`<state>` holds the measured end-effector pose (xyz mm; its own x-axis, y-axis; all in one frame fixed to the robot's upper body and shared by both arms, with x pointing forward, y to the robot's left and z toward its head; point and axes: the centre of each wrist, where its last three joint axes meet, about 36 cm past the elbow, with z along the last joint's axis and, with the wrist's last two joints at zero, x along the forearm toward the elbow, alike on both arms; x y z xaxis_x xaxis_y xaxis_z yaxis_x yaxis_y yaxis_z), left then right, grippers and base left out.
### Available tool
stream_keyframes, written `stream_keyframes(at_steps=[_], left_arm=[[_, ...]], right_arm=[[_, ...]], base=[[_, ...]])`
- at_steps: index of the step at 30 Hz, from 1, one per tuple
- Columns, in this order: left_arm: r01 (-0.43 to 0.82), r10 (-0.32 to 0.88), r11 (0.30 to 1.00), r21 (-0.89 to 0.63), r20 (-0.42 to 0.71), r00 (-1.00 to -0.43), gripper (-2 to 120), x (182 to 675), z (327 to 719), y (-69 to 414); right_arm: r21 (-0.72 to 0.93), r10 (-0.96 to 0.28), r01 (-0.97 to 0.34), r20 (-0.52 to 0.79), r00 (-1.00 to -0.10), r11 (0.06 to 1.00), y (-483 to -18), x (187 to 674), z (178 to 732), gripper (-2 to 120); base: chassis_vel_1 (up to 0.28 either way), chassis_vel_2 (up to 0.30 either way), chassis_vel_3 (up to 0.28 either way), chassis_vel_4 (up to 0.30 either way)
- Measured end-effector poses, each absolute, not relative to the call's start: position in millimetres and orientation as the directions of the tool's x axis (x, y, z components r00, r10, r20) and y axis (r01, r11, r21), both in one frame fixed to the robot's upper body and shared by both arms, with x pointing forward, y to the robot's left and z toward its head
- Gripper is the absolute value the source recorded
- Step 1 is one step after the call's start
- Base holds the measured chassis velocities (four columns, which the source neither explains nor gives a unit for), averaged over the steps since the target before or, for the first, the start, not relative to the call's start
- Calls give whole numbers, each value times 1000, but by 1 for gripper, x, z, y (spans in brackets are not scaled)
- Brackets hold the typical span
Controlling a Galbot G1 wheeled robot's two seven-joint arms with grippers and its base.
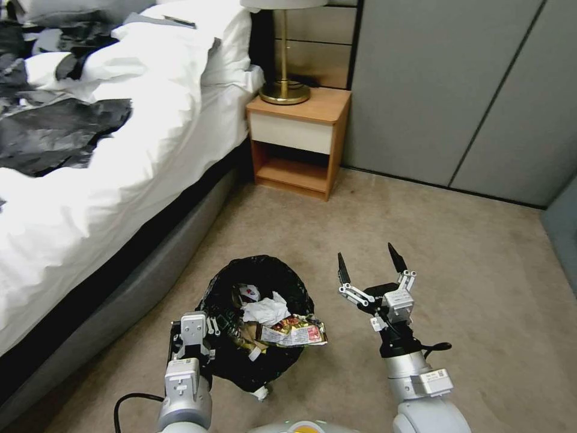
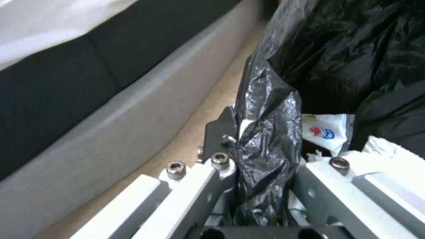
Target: Pick up the trash bin, then pick up the garbage from the floor and place it into the trash bin.
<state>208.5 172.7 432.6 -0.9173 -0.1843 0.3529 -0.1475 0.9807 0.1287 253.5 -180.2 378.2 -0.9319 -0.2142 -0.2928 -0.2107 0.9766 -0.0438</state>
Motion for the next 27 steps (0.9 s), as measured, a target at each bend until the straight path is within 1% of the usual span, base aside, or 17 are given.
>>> stream_keyframes(at_steps=[7, 27], left_arm=[[-150, -187, 980, 130, 351, -917, 3, 208, 434, 174], [-154, -190, 980, 129, 351, -917, 3, 206, 437, 175]], right_arm=[[-47, -215, -211, -289, -933, 976, -181, 255, 378, 100], [-32, -214, -213, -279, -936, 976, -181, 257, 385, 100]], base=[[93, 103, 83, 96], [125, 128, 129, 124]])
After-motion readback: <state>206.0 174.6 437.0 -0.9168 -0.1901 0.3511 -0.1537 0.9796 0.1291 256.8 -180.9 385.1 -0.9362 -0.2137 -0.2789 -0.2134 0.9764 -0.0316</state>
